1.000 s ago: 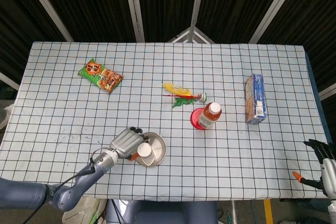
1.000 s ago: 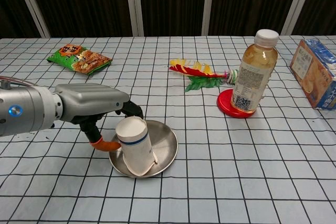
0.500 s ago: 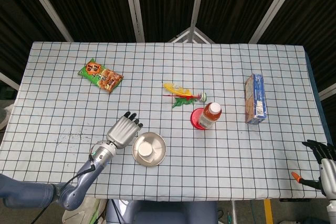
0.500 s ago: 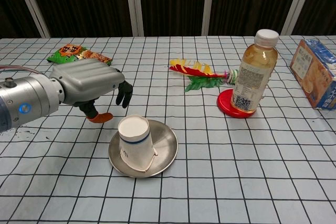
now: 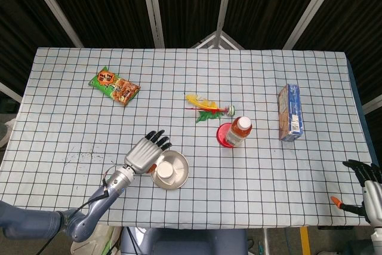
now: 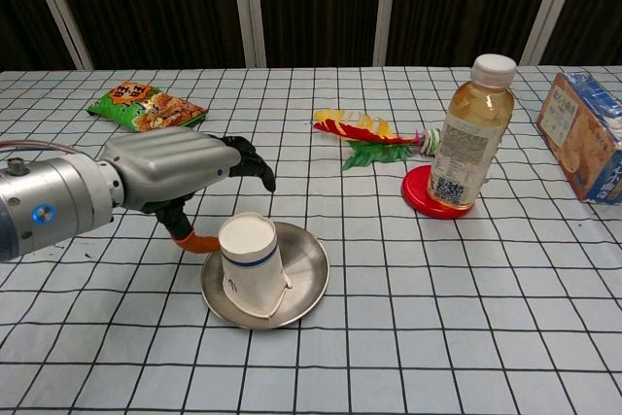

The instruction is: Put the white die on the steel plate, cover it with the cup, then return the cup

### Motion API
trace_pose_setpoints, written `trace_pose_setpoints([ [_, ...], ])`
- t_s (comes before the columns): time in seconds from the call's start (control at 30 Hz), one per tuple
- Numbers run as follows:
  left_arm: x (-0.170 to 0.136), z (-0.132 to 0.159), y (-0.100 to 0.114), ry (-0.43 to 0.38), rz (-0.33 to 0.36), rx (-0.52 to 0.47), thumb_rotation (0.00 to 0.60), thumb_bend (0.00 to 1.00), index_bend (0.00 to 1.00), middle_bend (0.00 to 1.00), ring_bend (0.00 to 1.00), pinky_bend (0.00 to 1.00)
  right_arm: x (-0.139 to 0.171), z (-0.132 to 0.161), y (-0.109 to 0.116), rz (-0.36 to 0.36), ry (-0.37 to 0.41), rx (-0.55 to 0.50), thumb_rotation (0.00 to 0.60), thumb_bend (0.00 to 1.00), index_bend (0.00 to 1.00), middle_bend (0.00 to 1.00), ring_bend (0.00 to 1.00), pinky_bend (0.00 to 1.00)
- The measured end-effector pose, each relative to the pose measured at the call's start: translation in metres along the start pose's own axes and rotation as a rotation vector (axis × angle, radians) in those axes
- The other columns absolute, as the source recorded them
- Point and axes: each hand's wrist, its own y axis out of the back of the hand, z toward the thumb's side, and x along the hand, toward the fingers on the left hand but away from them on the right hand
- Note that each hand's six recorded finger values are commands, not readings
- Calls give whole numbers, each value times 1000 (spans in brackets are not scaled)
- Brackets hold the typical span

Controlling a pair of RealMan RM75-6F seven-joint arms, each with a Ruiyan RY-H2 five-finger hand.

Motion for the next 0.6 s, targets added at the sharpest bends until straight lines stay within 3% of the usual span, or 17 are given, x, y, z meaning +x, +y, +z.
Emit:
trace_pose_setpoints([
  [0.27,-15,3,11,-54,-10,-42,600,427,256,243,134,197,0,1,0,3,0,0,600,96,223,188,126,0],
  [0.6,-22,2,10,-67,-14,-46,600,441,257,190,99,197,0,1,-1,9,-5,-1,600,96,223,188,126,0],
])
